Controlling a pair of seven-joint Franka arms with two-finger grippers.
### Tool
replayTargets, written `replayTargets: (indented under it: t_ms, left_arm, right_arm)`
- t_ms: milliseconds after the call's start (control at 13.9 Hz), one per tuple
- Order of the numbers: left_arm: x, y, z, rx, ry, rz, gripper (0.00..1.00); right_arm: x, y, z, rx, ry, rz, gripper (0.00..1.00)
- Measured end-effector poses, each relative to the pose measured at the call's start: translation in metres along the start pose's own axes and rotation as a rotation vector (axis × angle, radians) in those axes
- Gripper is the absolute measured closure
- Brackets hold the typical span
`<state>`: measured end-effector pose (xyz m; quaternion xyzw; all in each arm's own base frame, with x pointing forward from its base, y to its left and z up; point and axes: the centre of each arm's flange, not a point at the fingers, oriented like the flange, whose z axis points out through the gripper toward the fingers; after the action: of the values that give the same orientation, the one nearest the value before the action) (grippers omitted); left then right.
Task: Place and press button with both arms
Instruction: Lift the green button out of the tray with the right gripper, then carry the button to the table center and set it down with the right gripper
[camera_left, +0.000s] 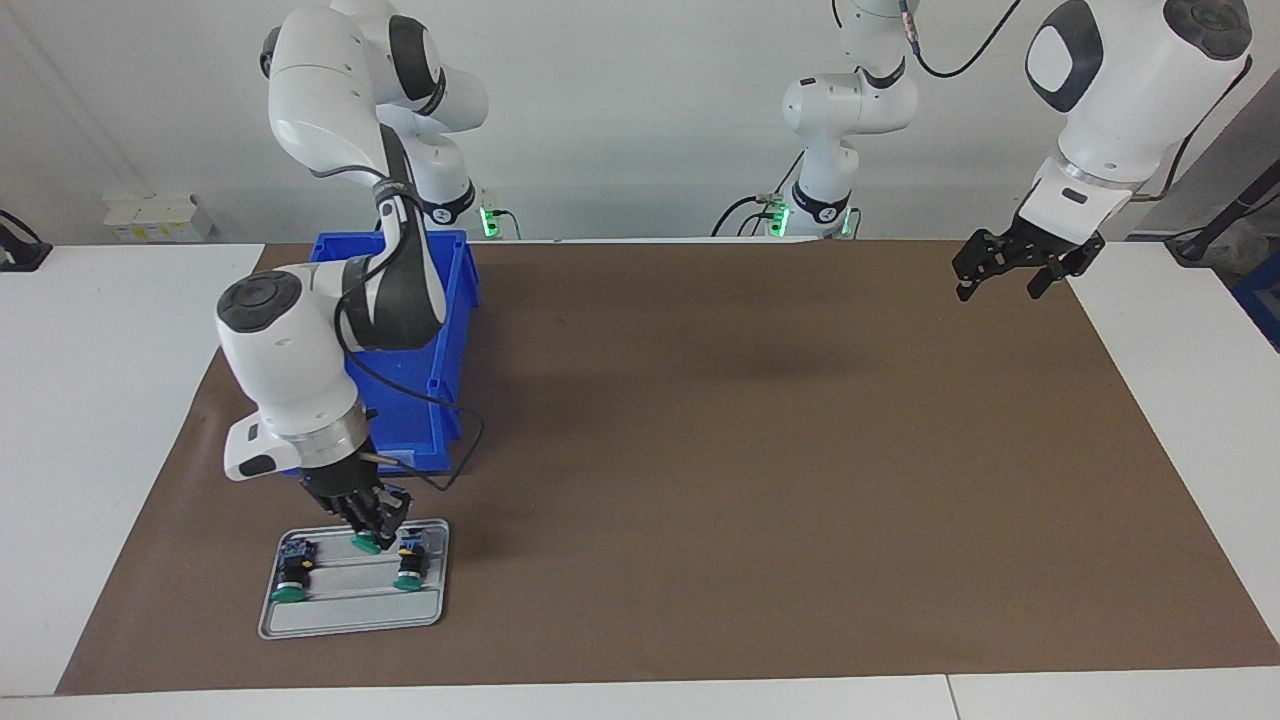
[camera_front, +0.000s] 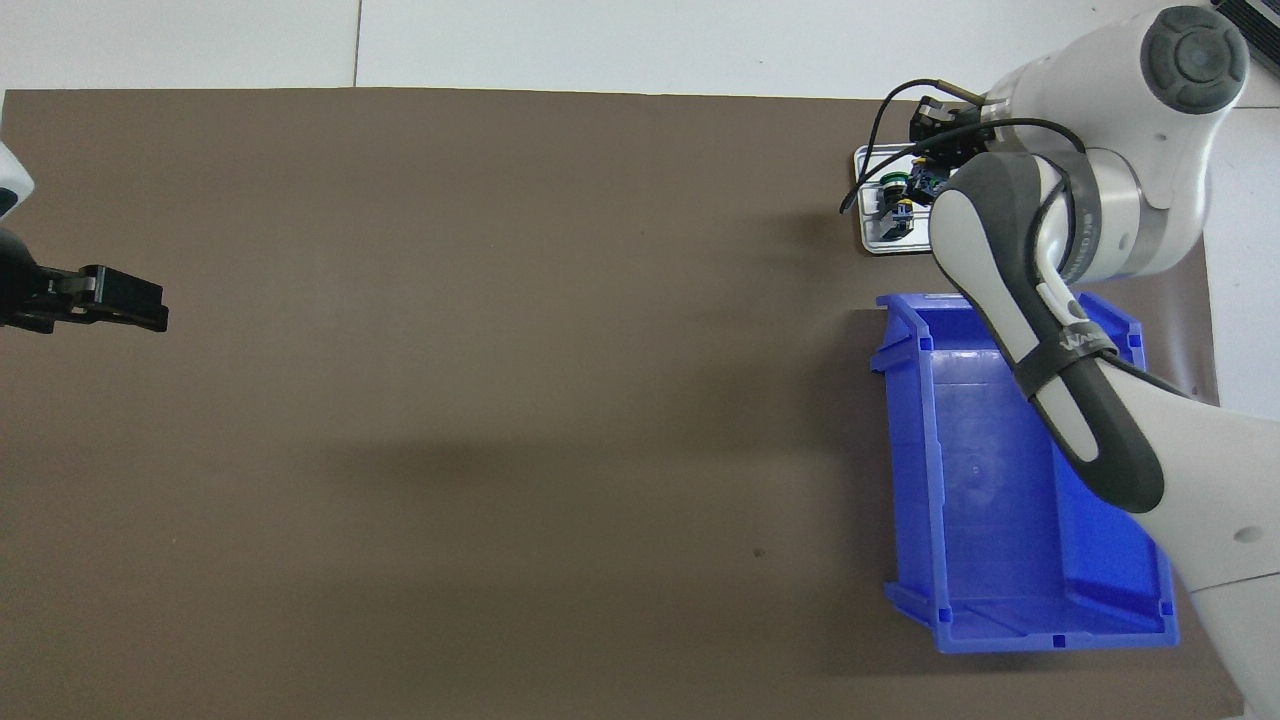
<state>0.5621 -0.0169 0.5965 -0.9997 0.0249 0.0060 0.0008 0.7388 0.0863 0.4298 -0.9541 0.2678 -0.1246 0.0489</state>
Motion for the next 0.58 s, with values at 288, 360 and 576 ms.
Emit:
replayTargets:
  t_ms: [288, 360, 576]
  left_arm:
    - [0.0, 0.0, 0.0, 0.0, 0.0, 0.0, 0.0]
    - [0.0, 0.0, 0.0, 0.0, 0.0, 0.0, 0.0]
    - [0.0, 0.0, 0.0, 0.0, 0.0, 0.0, 0.0]
  right_arm:
    - [-0.08, -0.079, -0.001, -0.053, -0.011, 0.25, 0.67]
    - [-0.107, -0.103, -0.003, -0.059, -0.004, 0.315, 0.67]
    - [-0.17, -0.15, -0.02, -0.078, -0.005, 0.487, 0.67]
